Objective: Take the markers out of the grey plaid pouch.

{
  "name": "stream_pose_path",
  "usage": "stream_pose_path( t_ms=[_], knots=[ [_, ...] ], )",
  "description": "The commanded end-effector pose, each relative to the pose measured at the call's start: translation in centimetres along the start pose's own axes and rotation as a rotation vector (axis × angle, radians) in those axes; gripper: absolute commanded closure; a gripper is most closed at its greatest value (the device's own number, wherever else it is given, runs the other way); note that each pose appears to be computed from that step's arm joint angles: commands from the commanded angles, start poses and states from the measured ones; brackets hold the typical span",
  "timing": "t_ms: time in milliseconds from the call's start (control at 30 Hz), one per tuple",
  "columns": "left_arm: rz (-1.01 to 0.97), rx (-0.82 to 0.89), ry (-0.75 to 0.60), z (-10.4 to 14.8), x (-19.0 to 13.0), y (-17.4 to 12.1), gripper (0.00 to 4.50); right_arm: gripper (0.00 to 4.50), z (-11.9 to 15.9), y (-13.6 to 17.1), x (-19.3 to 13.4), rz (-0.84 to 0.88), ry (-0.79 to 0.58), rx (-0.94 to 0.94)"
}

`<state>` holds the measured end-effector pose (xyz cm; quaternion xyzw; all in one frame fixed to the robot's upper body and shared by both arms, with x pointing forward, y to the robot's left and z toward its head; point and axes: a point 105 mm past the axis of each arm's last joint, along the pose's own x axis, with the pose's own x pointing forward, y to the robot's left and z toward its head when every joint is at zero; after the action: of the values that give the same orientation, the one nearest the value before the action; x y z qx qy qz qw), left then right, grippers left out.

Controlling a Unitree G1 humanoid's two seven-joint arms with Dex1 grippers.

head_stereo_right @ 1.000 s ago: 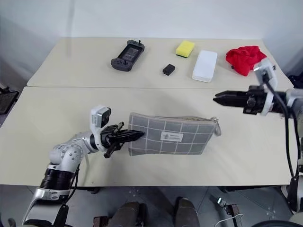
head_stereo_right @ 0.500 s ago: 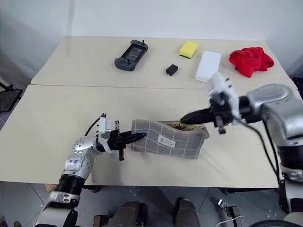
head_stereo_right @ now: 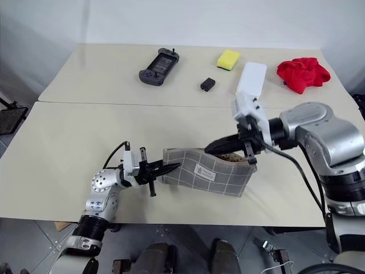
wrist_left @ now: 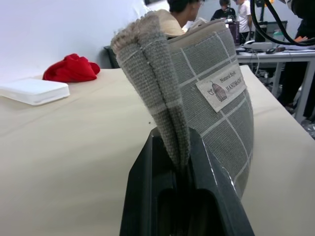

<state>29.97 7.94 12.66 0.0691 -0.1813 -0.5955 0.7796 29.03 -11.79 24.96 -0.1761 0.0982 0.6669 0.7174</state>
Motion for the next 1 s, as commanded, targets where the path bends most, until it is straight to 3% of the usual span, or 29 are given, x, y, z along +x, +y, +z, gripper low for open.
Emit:
stream_pose_path(
  t_ms=[33,600,733,867,1000],
  knots=[
    [-0.004,0.026,-0.007,0.4,0.1,-0.2,4.5,4.49,-0.6,0.0,-0.2,-0.001,0.052,-0.03],
    [0.037,0.07,-0.017,1.1,0.1,0.8,4.5,4.49,-4.0,1.0,0.9,0.061,0.196,-0.032],
    [0.127,0.143,-0.065,2.0,1.0,2.6,4.5,4.49,-5.0,2.5,0.8,0.143,0.304,-0.064],
    [0.189,0.194,-0.103,2.8,1.9,4.0,4.5,4.49,-4.5,1.4,1.6,0.083,0.318,-0.177],
    [0.198,0.194,-0.107,2.6,2.1,3.9,4.5,4.49,-5.1,-0.9,1.6,-0.013,0.417,-0.283]
  ],
)
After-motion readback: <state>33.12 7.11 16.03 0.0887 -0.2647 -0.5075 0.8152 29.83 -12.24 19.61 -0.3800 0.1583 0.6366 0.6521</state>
